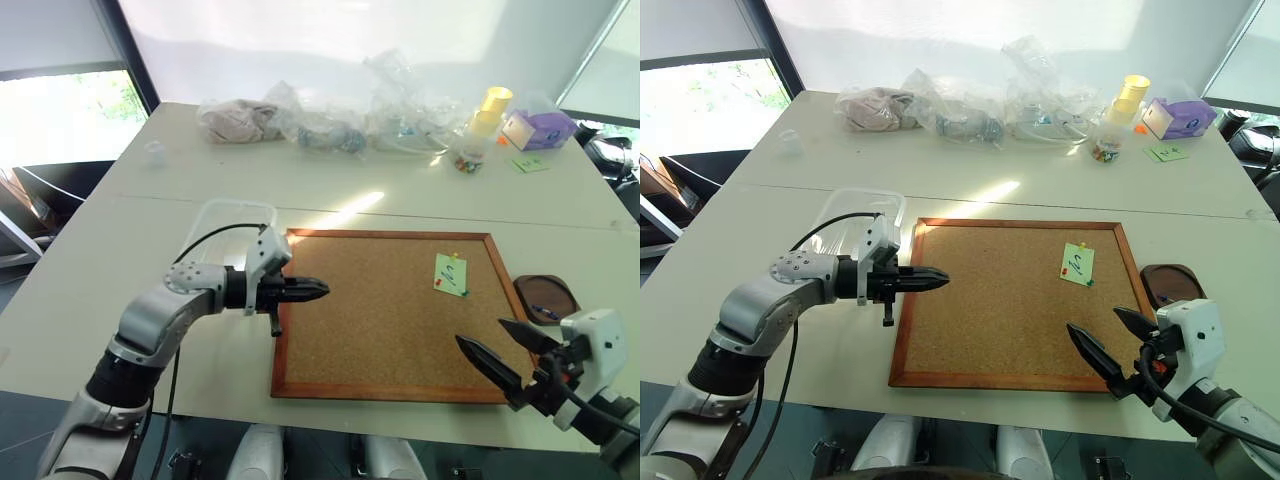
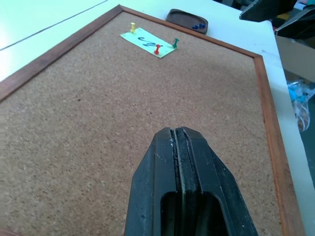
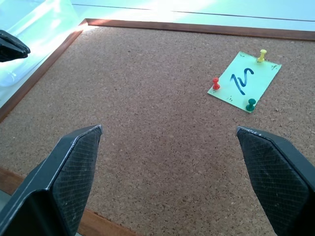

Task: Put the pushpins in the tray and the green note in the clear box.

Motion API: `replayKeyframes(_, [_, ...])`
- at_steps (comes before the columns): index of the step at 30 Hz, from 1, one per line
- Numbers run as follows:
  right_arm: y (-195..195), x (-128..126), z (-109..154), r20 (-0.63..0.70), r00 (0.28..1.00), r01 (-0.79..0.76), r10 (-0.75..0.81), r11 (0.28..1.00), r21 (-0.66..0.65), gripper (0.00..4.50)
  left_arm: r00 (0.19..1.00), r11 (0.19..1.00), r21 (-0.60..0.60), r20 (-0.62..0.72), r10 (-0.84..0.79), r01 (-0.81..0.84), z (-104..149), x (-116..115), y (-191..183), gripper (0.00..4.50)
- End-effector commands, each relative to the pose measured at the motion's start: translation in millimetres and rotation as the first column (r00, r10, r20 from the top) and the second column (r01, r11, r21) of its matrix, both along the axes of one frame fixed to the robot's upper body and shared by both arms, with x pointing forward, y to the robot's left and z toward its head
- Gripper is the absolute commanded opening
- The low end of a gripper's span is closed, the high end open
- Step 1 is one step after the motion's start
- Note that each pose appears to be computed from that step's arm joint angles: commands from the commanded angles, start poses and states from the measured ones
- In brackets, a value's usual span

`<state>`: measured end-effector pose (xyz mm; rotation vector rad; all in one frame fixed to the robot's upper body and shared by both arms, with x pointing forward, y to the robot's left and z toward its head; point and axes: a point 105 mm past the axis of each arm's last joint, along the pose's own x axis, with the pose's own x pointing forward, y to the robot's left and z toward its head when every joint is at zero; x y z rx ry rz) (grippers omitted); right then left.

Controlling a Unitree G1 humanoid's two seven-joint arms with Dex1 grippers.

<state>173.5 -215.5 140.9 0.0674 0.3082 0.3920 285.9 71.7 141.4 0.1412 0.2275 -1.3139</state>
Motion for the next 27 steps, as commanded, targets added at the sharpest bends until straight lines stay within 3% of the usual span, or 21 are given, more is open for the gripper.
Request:
replayKeyframes(1, [-9, 9, 9, 0.057, 0.998, 0.034, -0.032, 0.999, -0.023, 4.50, 0.996, 1.000, -0.014, 0.084, 0.003, -0.002, 13, 19, -6, 0.02])
replayKeyframes(8, [-26, 50, 19, 0.137, 0.984, 0.126, -0.115, 0.989, -0.073, 4.50, 0.980, 0.986, 0.008, 0.114, -0.166, 0.166, 14, 38, -56, 0.02])
replayKeyframes(11, [-32, 73, 9, 0.118, 0.982, 0.161, -0.146, 0.979, -0.127, 4.50, 0.971, 0.977, 0.032, 0.116, -0.211, 0.209, 1, 43, -80, 0.02])
replayKeyframes(16, [-35, 112, 5, 0.138, 0.967, 0.231, -0.216, 0.967, -0.103, 4.50, 0.961, 0.969, 0.084, 0.138, -0.242, 0.232, -19, 45, -105, 0.02])
replayKeyframes(20, [-31, 136, 0, 0.137, 0.958, 0.261, -0.253, 0.964, -0.051, 4.50, 0.957, 0.967, 0.130, 0.165, -0.240, 0.221, -29, 49, -112, 0.02])
replayKeyframes(27, [-22, 155, -11, 0.124, 0.960, 0.259, -0.253, 0.965, -0.042, 4.50, 0.949, 0.953, 0.196, 0.171, -0.265, 0.231, -45, 45, -109, 0.02])
